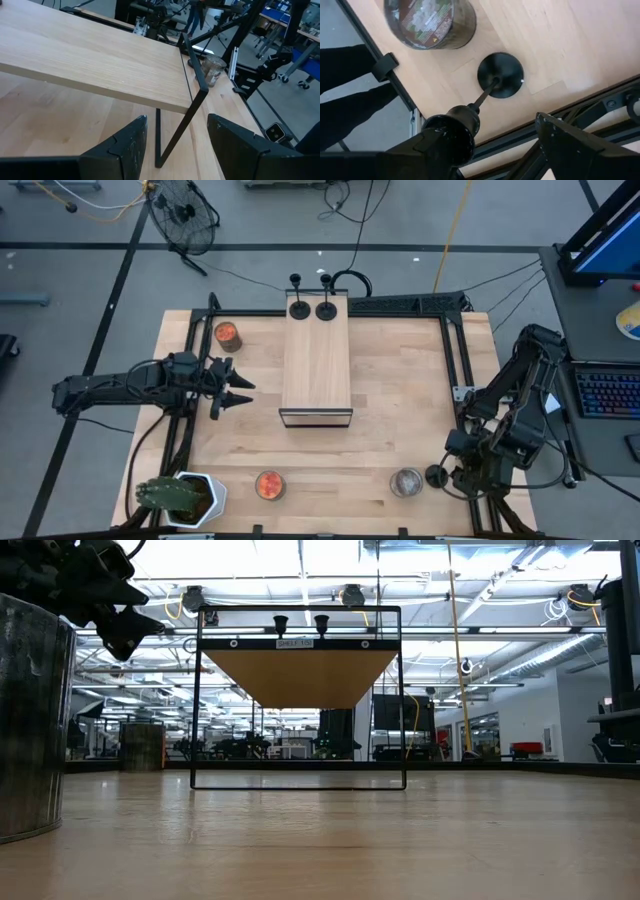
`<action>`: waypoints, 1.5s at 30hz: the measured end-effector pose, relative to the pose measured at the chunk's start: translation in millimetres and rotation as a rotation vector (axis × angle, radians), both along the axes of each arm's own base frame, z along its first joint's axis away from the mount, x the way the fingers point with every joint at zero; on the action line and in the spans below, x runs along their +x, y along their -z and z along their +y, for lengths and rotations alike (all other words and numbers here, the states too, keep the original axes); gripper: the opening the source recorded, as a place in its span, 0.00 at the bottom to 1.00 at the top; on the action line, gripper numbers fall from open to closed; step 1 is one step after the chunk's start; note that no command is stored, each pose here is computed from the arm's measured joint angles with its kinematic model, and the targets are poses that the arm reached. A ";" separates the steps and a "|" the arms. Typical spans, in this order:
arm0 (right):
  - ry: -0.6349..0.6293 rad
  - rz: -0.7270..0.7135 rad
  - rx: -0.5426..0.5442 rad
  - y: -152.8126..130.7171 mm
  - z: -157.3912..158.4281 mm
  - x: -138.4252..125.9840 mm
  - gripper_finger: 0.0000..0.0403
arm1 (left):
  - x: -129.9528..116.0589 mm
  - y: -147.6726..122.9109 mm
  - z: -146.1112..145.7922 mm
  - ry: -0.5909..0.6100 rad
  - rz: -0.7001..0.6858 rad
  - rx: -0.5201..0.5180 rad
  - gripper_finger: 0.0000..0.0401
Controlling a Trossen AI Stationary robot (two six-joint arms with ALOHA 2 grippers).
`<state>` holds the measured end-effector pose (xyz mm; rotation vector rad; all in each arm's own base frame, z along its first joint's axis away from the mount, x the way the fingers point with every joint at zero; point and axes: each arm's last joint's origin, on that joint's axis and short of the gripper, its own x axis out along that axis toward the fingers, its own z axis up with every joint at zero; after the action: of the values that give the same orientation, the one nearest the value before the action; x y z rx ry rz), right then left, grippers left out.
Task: Pick & Place candle stick holders
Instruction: Put the black candle holder on the shelf
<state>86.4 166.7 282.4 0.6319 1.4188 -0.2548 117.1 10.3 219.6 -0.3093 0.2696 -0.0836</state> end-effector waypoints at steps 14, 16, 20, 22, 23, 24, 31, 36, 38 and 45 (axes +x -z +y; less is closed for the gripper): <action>-0.015 0.013 -0.047 0.8 -4.3 -1.7 0.11 | 0.2 -0.7 0.1 -0.001 -0.008 0.001 0.53; -0.015 0.017 -0.051 0.7 -4.9 -2.0 0.04 | 0.1 -0.7 0.1 -0.001 -0.008 0.001 0.53; 0.002 0.032 -0.070 1.0 -7.5 -2.1 0.05 | 0.1 -0.7 0.0 -0.001 -0.008 0.000 0.53; 0.013 0.038 -0.078 0.9 -9.5 -0.7 0.04 | 0.2 -0.7 0.1 -0.002 -0.007 -0.002 0.53; 0.015 0.040 -0.079 0.6 -10.7 -0.2 0.04 | 0.1 -0.7 0.0 -0.001 -0.007 -0.002 0.53; 0.012 0.042 -0.087 0.2 -12.7 0.1 0.03 | 0.1 -0.7 0.1 -0.002 -0.007 -0.003 0.53; 0.037 0.075 -0.155 -16.8 -37.8 -0.9 0.03 | 0.2 -0.7 0.1 -0.003 -0.007 -0.007 0.53; 0.031 0.058 -0.156 -48.7 -52.4 0.2 0.03 | 0.1 -0.8 0.1 -0.003 -0.007 -0.008 0.53; 0.049 -0.012 -0.142 -60.2 -58.1 4.3 0.03 | 0.1 -0.7 0.1 -0.003 -0.007 -0.008 0.53; 0.089 -0.156 -0.153 -88.8 -75.5 23.6 0.03 | 0.1 -0.6 0.1 -0.002 -0.006 -0.002 0.53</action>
<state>110.0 91.2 371.2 0.5772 1.2104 -0.3728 117.2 10.4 220.3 -0.3114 0.2629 -0.0825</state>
